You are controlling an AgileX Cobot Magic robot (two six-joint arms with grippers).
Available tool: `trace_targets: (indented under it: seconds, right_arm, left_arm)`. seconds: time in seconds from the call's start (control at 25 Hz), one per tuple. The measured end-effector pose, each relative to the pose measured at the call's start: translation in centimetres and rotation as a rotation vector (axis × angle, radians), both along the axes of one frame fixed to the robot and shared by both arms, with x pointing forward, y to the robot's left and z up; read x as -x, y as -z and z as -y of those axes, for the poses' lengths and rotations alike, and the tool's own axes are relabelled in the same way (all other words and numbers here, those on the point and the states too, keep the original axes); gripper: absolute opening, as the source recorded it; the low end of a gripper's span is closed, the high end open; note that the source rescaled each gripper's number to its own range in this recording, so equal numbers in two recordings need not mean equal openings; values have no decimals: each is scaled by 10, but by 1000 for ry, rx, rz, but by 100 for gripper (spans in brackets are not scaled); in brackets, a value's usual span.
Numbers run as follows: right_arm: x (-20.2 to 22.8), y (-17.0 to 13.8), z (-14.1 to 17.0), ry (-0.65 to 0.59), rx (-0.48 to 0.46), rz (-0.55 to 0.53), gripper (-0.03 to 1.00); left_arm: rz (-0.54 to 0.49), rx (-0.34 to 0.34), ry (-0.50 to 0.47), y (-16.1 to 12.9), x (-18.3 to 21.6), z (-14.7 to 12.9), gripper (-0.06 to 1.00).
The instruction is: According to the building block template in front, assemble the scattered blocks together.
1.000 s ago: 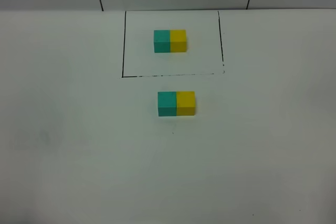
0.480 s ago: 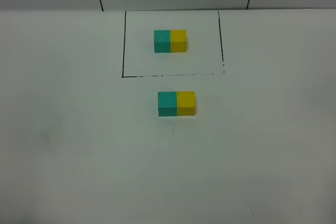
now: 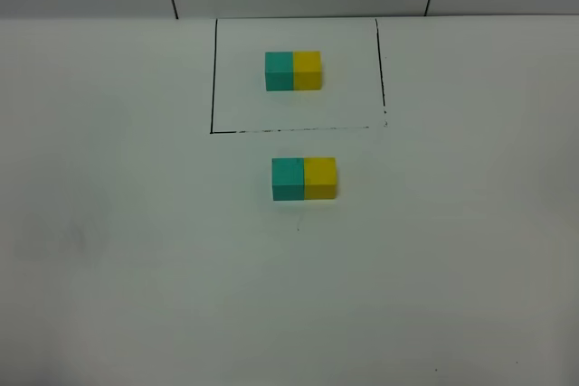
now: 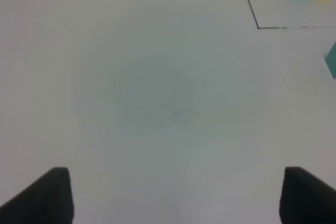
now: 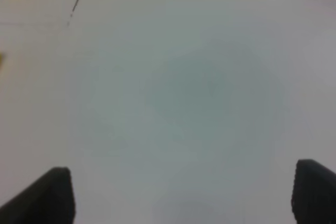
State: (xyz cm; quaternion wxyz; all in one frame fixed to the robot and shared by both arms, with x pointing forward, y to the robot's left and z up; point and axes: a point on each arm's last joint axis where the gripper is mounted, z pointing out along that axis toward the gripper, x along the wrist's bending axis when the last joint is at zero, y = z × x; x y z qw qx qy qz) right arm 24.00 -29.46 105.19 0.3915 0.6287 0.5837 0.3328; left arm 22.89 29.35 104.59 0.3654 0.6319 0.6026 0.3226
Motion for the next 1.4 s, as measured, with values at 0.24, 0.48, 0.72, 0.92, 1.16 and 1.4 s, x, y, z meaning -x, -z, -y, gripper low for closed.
trace_targets:
  seconds: [0.24, 0.48, 0.72, 0.92, 1.16, 1.4]
  right_arm:
    - [4, 1, -1, -59, 4, 21, 74]
    - [5, 1, 0, -73, -1, 23, 74]
    - [5, 1, 0, -90, -8, 24, 74]
    - [5, 1, 2, -81, -15, 23, 74]
    - [5, 1, 3, -89, -15, 23, 74]
    - [5, 1, 3, -117, -20, 23, 74]
  left_arm:
    - [0, 0, 0, 0, 0, 0, 71]
    - [0, 0, 0, 0, 0, 0, 71]
    - [0, 0, 0, 0, 0, 0, 71]
    - [0, 0, 0, 0, 0, 0, 71]
    - [0, 0, 0, 0, 0, 0, 71]
    - [0, 0, 0, 0, 0, 0, 71]
